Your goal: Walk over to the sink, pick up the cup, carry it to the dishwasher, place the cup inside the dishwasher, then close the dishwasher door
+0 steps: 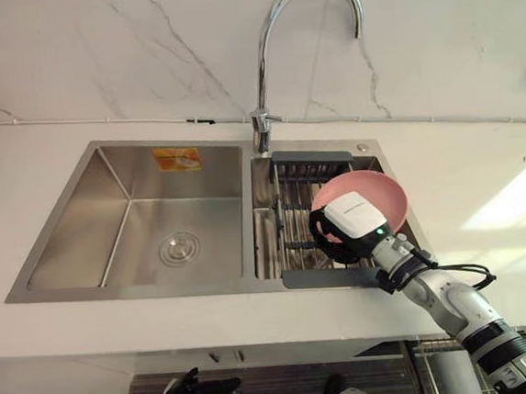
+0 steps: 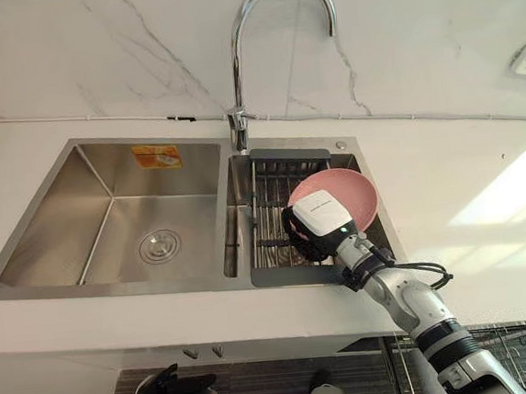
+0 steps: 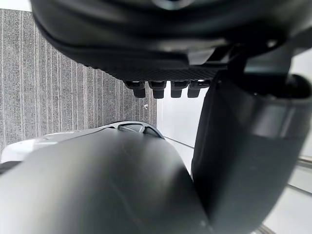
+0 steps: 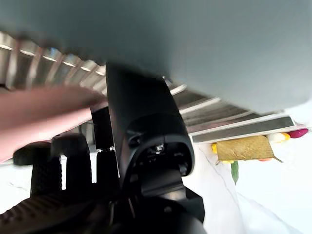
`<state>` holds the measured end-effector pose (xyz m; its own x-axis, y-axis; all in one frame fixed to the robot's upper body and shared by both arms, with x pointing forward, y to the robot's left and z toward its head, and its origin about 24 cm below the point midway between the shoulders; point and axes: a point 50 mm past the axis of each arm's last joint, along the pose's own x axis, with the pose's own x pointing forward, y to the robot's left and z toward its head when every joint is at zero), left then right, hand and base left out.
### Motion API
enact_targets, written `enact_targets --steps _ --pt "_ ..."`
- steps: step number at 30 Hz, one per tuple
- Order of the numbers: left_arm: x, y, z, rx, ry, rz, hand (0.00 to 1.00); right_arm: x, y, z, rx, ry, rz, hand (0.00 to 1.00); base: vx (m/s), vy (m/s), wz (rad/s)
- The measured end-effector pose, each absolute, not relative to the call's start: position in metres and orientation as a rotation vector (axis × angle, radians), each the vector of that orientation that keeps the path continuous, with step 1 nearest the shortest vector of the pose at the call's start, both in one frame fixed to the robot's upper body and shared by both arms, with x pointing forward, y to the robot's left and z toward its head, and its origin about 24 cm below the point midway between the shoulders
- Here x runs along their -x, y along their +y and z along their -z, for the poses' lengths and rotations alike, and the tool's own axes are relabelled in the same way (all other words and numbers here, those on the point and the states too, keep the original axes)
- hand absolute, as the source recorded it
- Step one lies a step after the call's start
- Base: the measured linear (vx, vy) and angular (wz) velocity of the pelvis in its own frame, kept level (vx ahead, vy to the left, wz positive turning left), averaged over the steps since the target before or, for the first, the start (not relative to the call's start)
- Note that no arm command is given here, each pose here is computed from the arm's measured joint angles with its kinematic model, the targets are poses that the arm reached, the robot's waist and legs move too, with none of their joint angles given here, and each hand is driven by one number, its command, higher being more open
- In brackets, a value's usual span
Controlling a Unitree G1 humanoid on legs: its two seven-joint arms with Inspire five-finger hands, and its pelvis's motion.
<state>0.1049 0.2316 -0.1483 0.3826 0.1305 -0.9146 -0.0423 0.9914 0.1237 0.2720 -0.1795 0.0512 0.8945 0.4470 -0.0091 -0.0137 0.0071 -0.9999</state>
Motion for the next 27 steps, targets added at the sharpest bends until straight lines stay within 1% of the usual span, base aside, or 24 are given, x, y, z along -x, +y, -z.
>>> enact_targets --steps 17,22,27 --pt "-0.11 0.229 0.146 -0.115 1.15 -0.088 1.0 -0.273 -0.181 -0.055 1.516 -0.392 -0.318 0.0 0.0 -0.003 0.02" --pt "-0.109 0.229 0.146 -0.115 1.149 -0.087 1.0 -0.273 -0.184 -0.064 1.474 -0.477 -0.244 0.0 -0.01 0.0 0.0" --pt "-0.11 0.229 0.145 -0.116 1.141 -0.087 1.0 -0.275 -0.192 -0.086 1.421 -0.568 -0.123 0.0 0.0 0.0 0.0"
